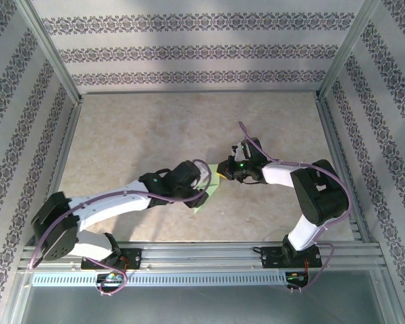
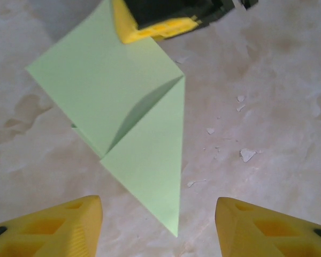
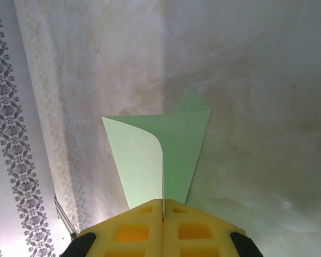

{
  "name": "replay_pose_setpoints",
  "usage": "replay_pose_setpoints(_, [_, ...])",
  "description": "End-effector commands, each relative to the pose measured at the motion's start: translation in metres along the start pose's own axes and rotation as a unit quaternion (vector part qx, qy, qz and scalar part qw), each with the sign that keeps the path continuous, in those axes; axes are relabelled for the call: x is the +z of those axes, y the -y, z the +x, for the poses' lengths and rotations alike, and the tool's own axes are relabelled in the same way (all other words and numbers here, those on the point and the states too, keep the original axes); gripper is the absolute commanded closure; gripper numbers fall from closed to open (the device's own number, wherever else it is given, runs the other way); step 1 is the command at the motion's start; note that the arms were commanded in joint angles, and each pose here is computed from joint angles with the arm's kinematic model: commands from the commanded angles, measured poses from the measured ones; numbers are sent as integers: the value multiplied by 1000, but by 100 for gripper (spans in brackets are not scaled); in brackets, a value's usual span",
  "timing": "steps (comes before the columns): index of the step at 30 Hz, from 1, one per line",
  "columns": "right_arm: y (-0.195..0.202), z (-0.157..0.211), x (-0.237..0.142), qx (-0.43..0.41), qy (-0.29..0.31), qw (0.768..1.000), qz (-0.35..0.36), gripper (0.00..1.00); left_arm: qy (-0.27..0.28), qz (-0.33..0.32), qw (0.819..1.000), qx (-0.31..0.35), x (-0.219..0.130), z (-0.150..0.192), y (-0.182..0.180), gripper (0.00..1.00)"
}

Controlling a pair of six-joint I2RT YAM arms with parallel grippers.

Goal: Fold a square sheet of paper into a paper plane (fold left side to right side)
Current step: Place the paper at the center of the table, then fold the wing for the fifth time at the center of the table.

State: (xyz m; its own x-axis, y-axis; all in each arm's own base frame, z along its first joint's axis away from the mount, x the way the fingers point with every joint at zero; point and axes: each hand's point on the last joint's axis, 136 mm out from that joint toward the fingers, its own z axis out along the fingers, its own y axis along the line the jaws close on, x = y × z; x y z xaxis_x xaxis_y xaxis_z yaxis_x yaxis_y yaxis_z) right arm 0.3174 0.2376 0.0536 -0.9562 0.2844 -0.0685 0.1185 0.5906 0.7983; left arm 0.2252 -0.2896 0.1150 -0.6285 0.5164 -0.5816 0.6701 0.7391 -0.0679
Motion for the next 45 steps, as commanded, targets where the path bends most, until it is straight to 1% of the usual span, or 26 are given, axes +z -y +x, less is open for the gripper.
replay_pose_setpoints(1, [-6,0,-4,7,12,1000,4,100,-17,-43,998,35,8,-2,3,42])
replay_pose_setpoints(5, [-6,-1,-2,10,12,1000,3,100,-33,-62,996,59,25,-3,12,41])
replay_pose_setpoints(10, [-4,-1,-1,13,11,1000,6,100,-57,-119,988,76,44,0,7,40])
replay_pose_setpoints(14, [-5,-2,-1,14,11,1000,5,100,-69,-127,987,77,58,3,7,40])
replay_pose_setpoints(17, [-5,-1,-1,14,11,1000,5,100,-73,-152,982,82,62,4,2,39])
replay_pose_setpoints(20, [-4,-2,0,15,10,1000,6,100,-71,-158,981,87,68,3,1,39])
replay_pose_setpoints(31, [0,-2,2,20,10,1000,12,100,-96,-167,978,85,86,13,0,40])
replay_pose_setpoints(34, [0,-2,3,20,11,1000,13,100,-104,-176,975,86,89,17,-3,46])
replay_pose_setpoints(45, [4,-2,5,24,10,1000,17,100,-108,-184,973,84,94,22,-6,78])
